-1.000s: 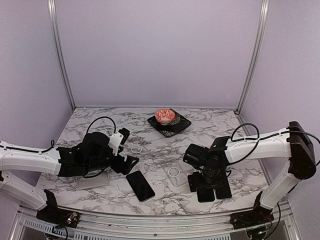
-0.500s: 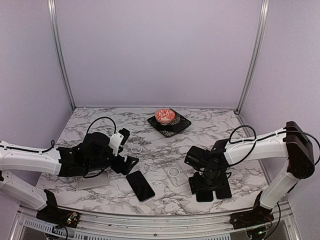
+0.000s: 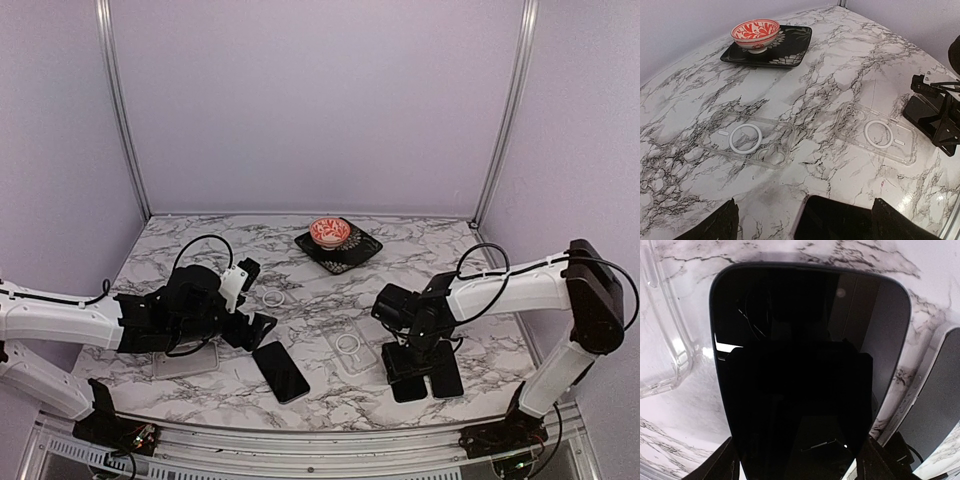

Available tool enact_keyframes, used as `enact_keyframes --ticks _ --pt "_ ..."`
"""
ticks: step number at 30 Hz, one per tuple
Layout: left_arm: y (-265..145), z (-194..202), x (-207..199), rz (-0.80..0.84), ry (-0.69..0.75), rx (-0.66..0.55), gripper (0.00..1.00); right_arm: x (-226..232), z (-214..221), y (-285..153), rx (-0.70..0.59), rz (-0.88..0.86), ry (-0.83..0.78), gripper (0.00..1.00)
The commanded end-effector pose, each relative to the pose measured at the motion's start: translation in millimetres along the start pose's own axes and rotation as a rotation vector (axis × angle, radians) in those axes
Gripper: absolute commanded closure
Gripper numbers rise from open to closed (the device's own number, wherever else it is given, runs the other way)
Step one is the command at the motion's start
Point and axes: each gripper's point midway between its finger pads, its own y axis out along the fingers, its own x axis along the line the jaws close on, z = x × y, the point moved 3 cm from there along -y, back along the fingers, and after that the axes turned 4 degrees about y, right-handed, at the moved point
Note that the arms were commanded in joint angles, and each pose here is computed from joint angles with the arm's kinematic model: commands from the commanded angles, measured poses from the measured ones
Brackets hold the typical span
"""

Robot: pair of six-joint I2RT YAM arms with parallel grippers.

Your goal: Put the phone into the phone case

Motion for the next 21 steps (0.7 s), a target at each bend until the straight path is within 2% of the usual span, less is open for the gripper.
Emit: enact_keyframes --ticks 1,5,13,21 --pt "-2.4 -9.4 0.4 -0.016 0.021 -0.010 0.07 -0.8 -13.9 6.4 -0.030 0.039 -0.057 0.49" --pt "1.3 -12.4 0.2 -0.024 0.023 0.000 0.07 4.9 -25.8 -4.7 -0.095 0.019 -0.070 0.50" --pt "8.9 -19.0 -4.2 -0.009 -0.087 -0.018 0.07 6.6 -50.4 -20.5 -0.231 0.045 -0.087 0.53" --pt "13.5 -11.0 -12.3 0.001 -0.142 0.017 0.09 9.5 -67.8 -35.6 -0.360 0.029 -0.089 0.54"
